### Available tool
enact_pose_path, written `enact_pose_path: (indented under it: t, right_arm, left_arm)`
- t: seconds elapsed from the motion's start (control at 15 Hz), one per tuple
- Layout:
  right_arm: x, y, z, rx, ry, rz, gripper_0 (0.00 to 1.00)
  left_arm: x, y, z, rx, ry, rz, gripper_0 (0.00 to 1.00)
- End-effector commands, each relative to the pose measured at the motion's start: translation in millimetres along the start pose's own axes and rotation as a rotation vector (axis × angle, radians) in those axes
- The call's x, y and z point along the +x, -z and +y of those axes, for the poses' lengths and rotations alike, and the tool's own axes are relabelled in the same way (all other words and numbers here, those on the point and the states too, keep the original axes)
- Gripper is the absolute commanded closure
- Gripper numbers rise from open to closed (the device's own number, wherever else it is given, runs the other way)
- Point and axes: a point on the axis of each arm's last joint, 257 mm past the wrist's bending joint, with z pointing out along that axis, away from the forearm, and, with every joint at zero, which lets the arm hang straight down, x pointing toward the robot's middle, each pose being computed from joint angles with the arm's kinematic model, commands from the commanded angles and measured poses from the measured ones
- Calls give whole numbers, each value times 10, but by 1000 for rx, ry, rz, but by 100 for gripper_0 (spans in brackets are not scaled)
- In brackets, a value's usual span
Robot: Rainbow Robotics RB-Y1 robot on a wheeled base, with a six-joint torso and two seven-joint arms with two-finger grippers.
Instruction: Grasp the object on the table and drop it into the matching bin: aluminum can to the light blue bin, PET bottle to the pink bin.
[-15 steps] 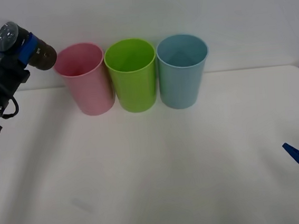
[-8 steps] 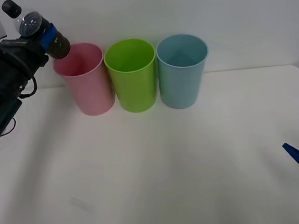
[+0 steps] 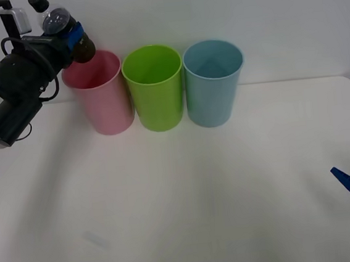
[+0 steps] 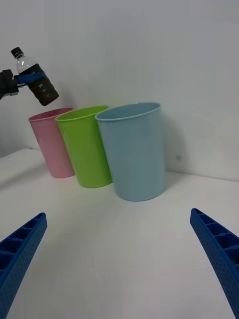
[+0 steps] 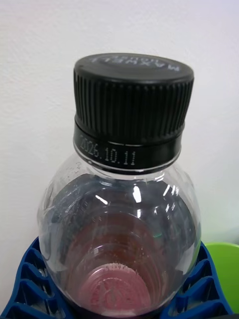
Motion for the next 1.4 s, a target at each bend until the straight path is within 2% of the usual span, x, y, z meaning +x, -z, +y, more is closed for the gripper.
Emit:
enact_pose_path:
  t: [0.07,0.13,0.2,0.27,0.47,0.8,1.07,1.4]
  right_arm:
    - [0,0,0,0,0,0,0]
    - [0,0,0,0,0,0,0]
    - [0,0,0,0,0,0,0]
    - [0,0,0,0,0,0,0]
    - [0,0,0,0,0,0,0]
    - [0,0,0,0,0,0,0]
    - [0,0,0,0,0,0,0]
    - [0,0,0,0,0,0,0]
  left_arm:
    - [7,-5,-8,1,-11,3,98]
    - [7,-5,-8,1,-13,3,86]
    - [10,-7,-14,2,-11,3,25]
    - [9,-7,-14,2,-10,2,0]
    - [7,-7,-19,4,-4,1,0]
    - [88,103,-66,42,38,18,0]
    - [142,432,-7,53,72,31,0]
    - [193,1133,146,41,94,43,0]
